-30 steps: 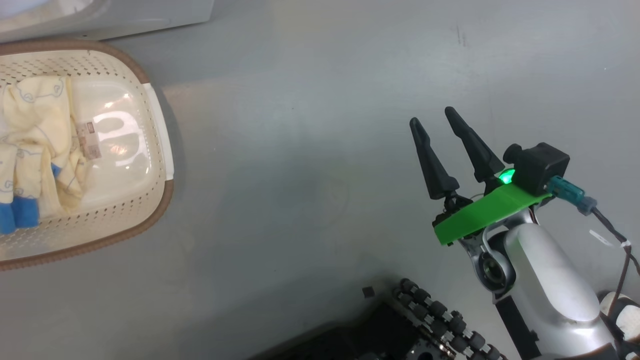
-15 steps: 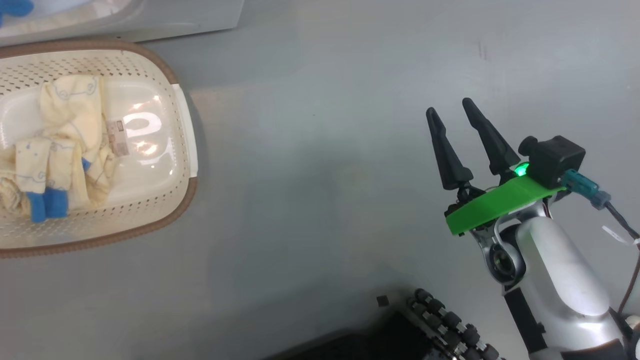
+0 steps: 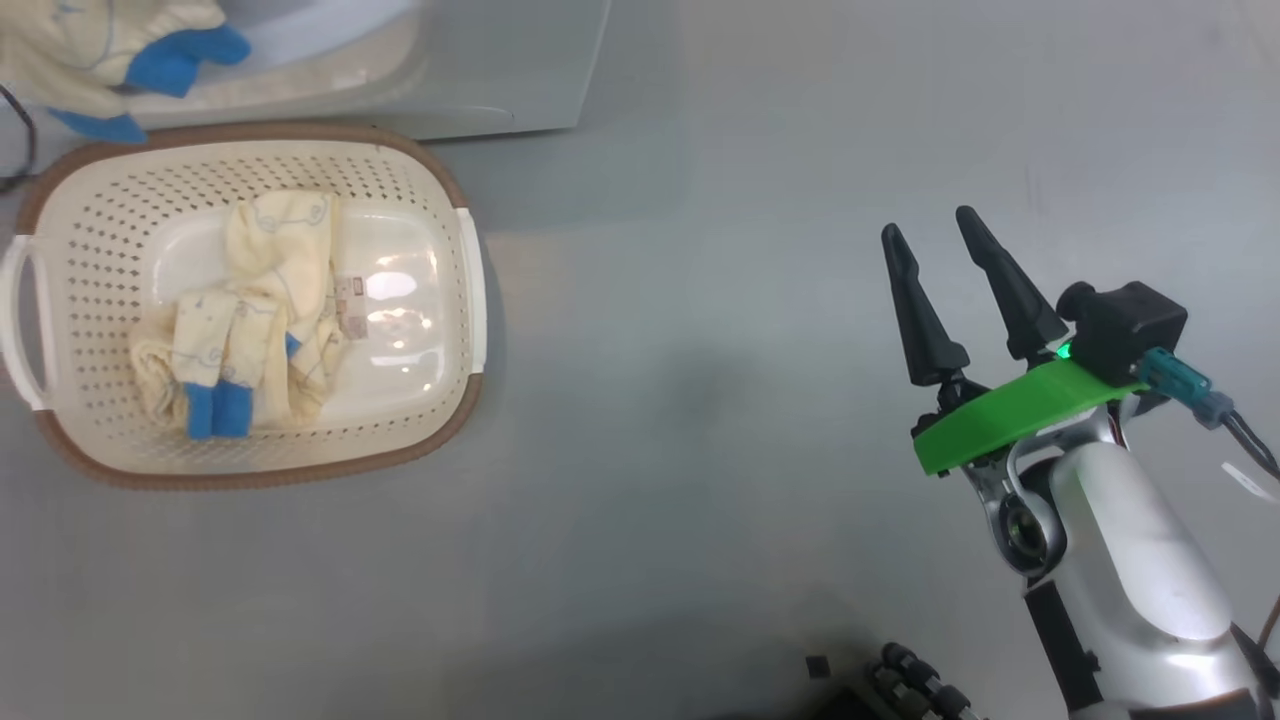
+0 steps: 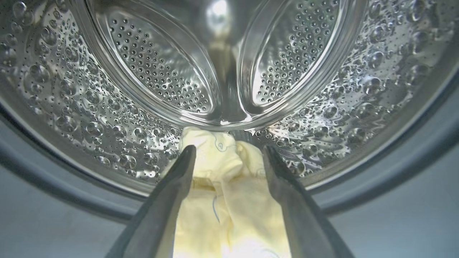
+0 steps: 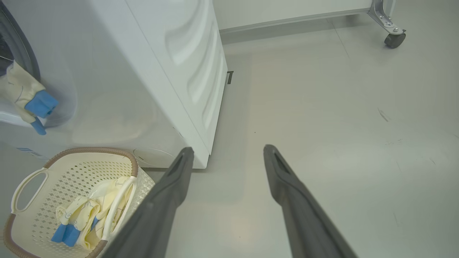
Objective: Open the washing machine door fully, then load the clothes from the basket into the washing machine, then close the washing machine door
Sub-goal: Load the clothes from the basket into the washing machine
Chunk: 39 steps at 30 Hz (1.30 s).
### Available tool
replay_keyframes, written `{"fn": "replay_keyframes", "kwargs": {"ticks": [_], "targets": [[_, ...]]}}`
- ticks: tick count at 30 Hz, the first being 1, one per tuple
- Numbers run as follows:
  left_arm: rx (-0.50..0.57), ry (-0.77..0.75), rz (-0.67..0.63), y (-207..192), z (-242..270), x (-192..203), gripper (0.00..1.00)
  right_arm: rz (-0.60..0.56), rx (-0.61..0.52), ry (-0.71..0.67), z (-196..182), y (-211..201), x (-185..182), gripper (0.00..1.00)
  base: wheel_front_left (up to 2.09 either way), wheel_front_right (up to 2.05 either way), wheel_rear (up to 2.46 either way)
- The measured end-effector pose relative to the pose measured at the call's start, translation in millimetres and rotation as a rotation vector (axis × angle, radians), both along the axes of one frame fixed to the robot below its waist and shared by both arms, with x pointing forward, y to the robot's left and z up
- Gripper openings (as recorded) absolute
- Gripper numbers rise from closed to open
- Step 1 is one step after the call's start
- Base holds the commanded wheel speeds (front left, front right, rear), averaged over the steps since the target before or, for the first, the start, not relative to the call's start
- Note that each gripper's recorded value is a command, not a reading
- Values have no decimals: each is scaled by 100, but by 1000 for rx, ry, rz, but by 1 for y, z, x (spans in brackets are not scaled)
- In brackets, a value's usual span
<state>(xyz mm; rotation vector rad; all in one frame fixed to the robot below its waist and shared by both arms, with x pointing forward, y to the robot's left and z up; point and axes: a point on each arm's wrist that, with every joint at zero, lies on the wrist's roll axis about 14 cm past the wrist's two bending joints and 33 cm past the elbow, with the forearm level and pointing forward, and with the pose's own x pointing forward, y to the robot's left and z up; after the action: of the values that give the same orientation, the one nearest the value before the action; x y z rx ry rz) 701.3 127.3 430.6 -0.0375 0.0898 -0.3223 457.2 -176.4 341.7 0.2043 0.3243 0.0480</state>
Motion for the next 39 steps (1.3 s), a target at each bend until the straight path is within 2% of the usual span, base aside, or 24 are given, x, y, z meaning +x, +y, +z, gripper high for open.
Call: {"fn": "replay_keyframes", "kwargs": {"ticks": [8,19,24,28,39], "targets": [[-34,25,7,6,-11,-57,100,32,11,-13,6,14,-1,100,0,0,0],[-22,41,19,6,-26,-131,100,53,14,-28,14,23,-5,100,0,0,0],[-27,41,49,12,-27,-149,100,58,8,-36,18,23,-5,100,0,0,0],[-71,50,88,15,-28,-159,100,53,8,-36,18,22,-6,100,0,0,0],[-71,85,91,5,-41,-182,100,54,7,-28,19,22,-12,100,0,0,0]]}}
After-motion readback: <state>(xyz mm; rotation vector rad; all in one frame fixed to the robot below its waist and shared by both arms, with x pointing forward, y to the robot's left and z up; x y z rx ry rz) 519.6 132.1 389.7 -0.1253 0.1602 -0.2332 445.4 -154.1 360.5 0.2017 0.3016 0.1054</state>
